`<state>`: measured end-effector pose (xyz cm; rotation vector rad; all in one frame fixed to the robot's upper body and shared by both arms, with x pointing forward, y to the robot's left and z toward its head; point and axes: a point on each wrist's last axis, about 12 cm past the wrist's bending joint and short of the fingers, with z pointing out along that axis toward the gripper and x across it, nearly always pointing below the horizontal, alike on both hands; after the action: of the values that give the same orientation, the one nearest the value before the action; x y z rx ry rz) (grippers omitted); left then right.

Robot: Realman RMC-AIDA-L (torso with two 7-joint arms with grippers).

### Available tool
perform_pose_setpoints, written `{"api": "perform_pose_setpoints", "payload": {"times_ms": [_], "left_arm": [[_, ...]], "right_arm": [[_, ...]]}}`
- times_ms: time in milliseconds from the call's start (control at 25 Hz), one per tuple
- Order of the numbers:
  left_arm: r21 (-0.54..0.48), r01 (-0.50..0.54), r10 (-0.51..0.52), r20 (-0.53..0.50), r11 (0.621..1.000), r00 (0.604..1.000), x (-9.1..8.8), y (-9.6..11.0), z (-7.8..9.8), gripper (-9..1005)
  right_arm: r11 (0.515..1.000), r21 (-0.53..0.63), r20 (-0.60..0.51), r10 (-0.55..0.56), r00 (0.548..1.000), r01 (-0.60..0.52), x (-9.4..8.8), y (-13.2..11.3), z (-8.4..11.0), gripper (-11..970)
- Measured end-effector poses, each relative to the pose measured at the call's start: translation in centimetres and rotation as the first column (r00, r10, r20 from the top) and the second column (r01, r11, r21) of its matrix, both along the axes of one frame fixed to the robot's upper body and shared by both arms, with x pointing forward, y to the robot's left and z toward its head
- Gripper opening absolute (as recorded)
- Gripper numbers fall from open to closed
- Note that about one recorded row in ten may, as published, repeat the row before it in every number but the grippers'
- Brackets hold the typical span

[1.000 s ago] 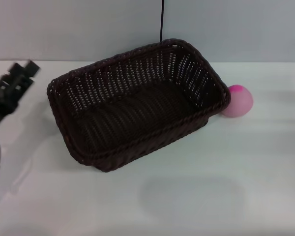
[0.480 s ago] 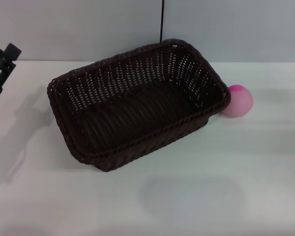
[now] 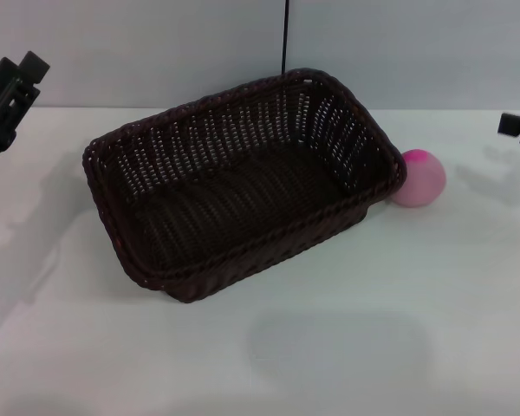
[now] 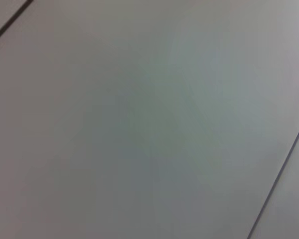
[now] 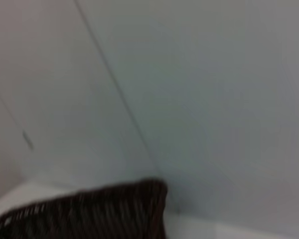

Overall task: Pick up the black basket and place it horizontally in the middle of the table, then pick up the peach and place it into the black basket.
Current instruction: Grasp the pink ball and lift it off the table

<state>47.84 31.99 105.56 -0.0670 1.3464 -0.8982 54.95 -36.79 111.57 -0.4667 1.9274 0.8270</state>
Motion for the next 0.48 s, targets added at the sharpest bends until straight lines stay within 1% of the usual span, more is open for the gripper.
{"api": "perform_pose_setpoints", "payload": {"times_ms": [120,200,320,480], "left_arm": [[-0.002,0.004,-0.004,0.002,1.0,1.0,0.2,-0.2,0.0,713],[-0.003,0.007,-0.007,0.003,1.0,1.0,0.2,-0.3,0.1,714],[-0.007,0.012,-0.012,0.004,1.0,1.0,0.2,-0.4,0.1,714],[-0.019,0.018,-0.017,0.014,1.0,1.0,-0.1,-0.3,0.1,714]], "right_arm": [[0.995,-0.073,-0.09,0.059,0.994,-0.065,1.1,0.4,1.6,731],[0.988,-0.112,-0.143,0.09,0.986,-0.107,2.0,1.0,2.3,731],[0.971,-0.18,-0.227,0.117,0.967,-0.159,3.3,2.1,2.9,731],[0.938,-0.266,-0.3,0.136,0.944,-0.22,5.0,3.8,3.4,730]]}}
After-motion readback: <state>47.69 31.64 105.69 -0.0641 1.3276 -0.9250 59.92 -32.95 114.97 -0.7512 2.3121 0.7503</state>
